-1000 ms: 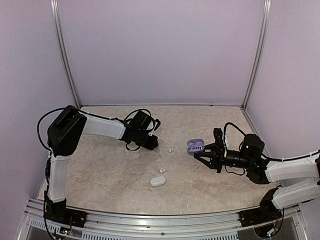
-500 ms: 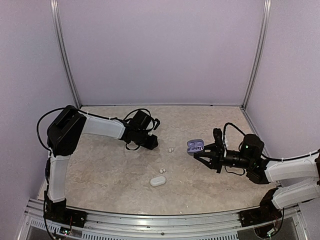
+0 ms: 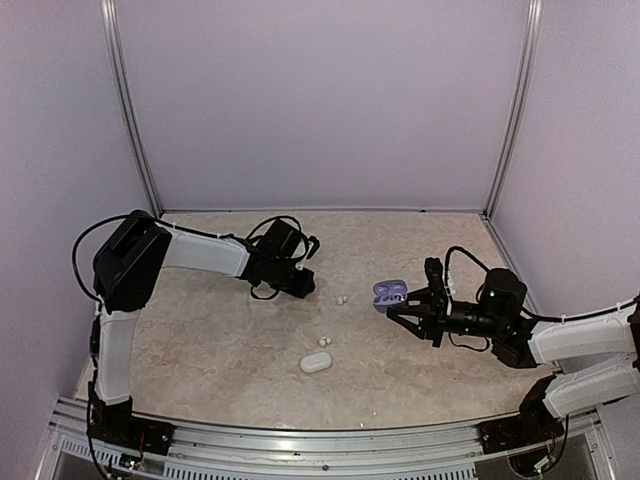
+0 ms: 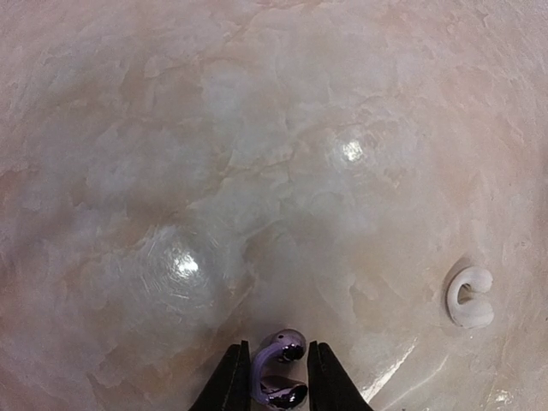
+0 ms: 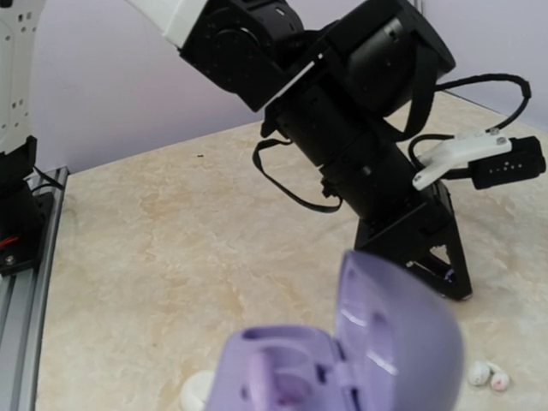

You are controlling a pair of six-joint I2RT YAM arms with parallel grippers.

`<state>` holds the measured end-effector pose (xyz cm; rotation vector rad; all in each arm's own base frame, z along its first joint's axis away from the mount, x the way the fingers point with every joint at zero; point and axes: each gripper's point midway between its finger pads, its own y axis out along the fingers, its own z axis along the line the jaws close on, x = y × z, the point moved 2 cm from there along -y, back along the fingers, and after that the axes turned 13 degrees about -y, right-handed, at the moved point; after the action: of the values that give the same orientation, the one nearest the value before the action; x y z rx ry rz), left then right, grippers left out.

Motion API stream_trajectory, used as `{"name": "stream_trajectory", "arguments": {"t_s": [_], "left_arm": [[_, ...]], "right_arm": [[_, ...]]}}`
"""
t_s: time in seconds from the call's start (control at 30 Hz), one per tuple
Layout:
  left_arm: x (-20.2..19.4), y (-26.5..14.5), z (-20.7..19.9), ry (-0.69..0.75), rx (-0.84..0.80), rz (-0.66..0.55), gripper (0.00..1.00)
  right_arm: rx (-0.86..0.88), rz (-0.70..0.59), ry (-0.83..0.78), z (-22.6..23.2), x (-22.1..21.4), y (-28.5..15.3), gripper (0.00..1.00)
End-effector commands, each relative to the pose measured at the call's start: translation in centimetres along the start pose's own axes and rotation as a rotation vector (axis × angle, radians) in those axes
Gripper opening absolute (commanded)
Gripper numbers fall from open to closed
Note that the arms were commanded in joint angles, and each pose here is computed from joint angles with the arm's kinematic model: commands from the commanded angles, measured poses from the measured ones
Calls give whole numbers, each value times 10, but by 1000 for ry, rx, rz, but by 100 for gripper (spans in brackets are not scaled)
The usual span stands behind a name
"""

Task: Insert the wireless bluetooth earbuds into the charging case
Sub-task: Pick up the left earbud from the center of the board.

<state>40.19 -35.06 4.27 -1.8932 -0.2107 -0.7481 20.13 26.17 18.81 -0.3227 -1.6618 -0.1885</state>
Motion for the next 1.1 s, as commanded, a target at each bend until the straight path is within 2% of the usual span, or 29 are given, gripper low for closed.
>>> {"name": "stream_trajectory", "arguments": {"t_s": [0.0, 0.33, 0.73, 0.9, 1.07], "left_arm": [[16, -18, -3, 11, -5, -45, 24], [16, -19, -5, 16, -19, -43, 16], [7, -12, -4, 15, -24, -14, 13], [12, -18, -4, 23, -15, -39, 0], [20, -48, -24, 77, -76, -126, 0]], "right_arm": [[-7, -5, -8, -2, -1, -1, 0], [-8, -5, -12, -2, -2, -2, 0], [-16, -2, -18, -2, -2, -3, 0], [-9, 0, -27, -1, -1, -3, 0], [31, -12, -62, 7, 5, -7, 0]]}}
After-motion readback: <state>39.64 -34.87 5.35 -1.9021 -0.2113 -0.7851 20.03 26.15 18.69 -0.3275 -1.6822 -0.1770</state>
